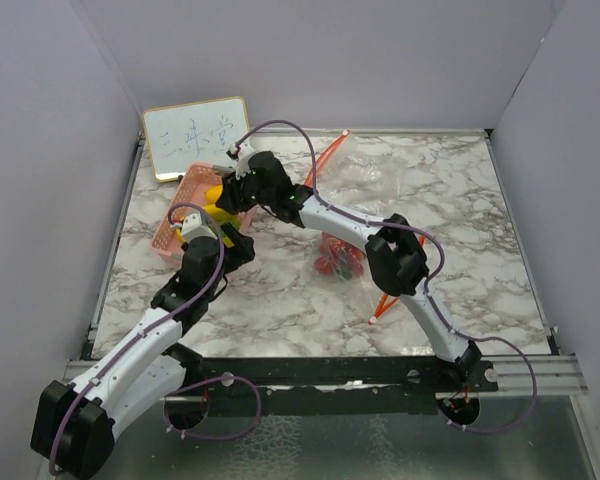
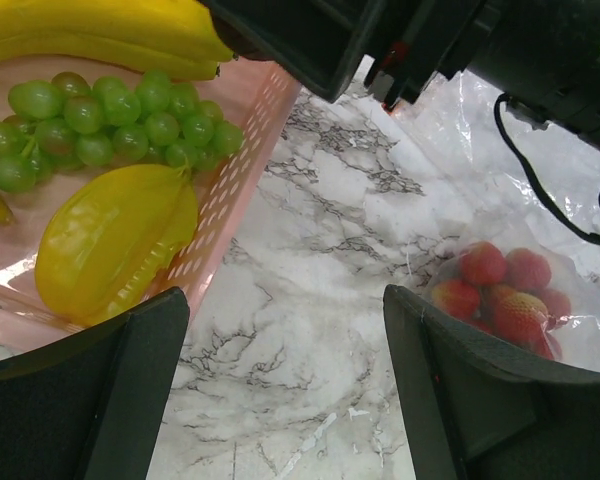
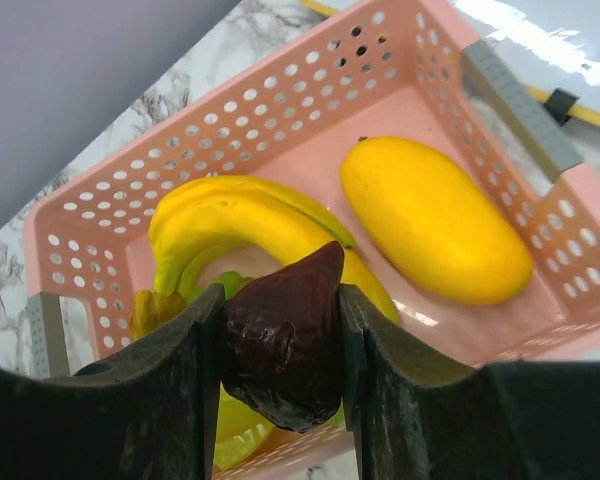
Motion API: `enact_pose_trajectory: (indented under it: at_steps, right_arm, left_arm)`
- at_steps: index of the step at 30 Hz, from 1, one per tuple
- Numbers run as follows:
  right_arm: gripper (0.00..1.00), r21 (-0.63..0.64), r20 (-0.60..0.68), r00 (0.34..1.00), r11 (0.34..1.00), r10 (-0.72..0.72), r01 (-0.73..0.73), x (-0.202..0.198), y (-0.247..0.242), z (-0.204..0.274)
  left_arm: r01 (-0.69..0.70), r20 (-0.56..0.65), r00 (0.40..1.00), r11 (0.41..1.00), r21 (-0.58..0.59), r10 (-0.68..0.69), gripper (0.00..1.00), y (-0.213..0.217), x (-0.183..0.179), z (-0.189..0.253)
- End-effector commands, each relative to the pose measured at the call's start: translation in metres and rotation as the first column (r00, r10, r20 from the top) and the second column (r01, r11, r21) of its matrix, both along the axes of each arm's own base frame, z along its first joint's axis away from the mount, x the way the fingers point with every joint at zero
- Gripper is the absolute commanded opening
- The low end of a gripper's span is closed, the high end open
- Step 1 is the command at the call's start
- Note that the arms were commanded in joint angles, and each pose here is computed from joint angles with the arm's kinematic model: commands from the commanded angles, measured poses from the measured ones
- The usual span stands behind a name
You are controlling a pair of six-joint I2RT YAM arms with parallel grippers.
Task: Open the zip-top bag and remove the fake food
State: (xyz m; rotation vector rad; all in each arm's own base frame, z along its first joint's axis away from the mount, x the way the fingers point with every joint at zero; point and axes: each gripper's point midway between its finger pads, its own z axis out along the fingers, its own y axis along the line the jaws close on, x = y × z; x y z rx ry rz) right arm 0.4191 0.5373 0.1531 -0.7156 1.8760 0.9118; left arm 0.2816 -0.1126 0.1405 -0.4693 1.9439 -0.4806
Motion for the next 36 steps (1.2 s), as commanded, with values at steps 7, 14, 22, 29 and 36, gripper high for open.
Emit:
enact_pose_trajectory:
  at_steps: [7,14,22,29,36]
  right_arm:
    - [0.76,-0.017,0.079,0.997,1.000,0.024,-0.023,-0.013,-0.001,0.020]
    - [0.78,0.079,0.204,0.967,0.987,-0.155,0.142,-0.009,-0.065,0.105]
    - [0.71,0.177,0.178,0.879,0.893,-0.442,0.413,-0.025,-0.220,0.136]
    - [0.61,0.179,0.155,0.755,0.770,-0.637,0.612,-0.097,-0.351,0.117]
    - [0.51,0.195,0.023,0.632,0.624,-0.774,0.757,-0.168,-0.428,0.094]
  left_arm:
    - [0.029,-0.008,1.000,1.000,0.006,-0.029,0.82,-0.005,0.003,-0.006]
    - [0.062,0.008,0.998,0.998,-0.011,-0.062,0.81,-0.017,0.013,-0.001]
    - [0.172,0.032,0.985,0.985,0.018,-0.172,0.80,-0.063,0.037,0.013]
    - [0.313,-0.020,0.950,0.949,0.042,-0.313,0.68,-0.129,0.057,-0.009]
    - [0.382,-0.047,0.924,0.924,0.039,-0.380,0.59,-0.163,0.061,-0.024]
